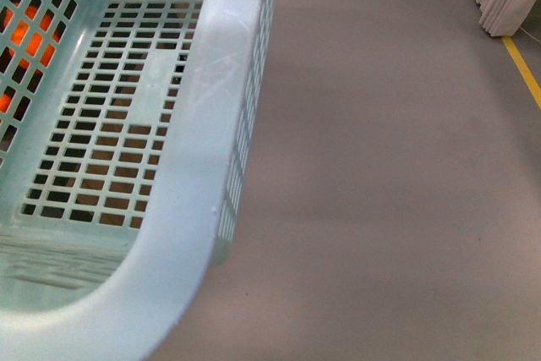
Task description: Pick lemon and mango into basket
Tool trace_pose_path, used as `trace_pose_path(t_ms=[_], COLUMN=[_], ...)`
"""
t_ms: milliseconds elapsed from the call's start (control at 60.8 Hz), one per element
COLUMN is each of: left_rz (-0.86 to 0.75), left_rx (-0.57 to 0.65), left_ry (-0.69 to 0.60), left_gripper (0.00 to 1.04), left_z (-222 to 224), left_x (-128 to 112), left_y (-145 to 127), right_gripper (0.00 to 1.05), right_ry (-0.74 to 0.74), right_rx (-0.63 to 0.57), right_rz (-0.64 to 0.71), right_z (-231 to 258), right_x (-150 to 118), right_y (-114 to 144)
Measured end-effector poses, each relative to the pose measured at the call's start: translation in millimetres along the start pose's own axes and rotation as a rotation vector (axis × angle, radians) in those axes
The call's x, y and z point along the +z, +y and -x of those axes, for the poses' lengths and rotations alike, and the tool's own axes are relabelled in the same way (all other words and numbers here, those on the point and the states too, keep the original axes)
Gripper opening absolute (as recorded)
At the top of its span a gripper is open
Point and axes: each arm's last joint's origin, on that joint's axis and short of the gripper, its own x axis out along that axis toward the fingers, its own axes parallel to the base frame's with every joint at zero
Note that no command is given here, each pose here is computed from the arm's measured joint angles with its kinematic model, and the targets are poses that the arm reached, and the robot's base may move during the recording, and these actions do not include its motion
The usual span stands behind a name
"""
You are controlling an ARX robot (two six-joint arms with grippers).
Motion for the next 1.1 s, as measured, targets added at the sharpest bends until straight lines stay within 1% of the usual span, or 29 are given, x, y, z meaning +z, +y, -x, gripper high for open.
trace_pose_path(t_ms=[164,345,1102], left_rz=[0.007,-0.006,-0.004], left_rx=[0.003,-0.002,-0.002], left_ry=[0.036,-0.003,0.001], left_gripper=[0.19,0.19,0.19], left_z=[0.6,0.6,0.5], left_x=[-2.7,-0.3,0.1], left_y=[0.2,-0.2,-0.4], right_gripper=[0.96,0.96,0.96], right_ry=[0.000,0.002,0.000], right_rx=[0.000,0.000,0.003], right_rz=[0.000,0.000,0.000], right_z=[0.0,-0.1,0.0], right_x=[0.0,-0.2,0.0], right_y=[0.0,0.0,0.1])
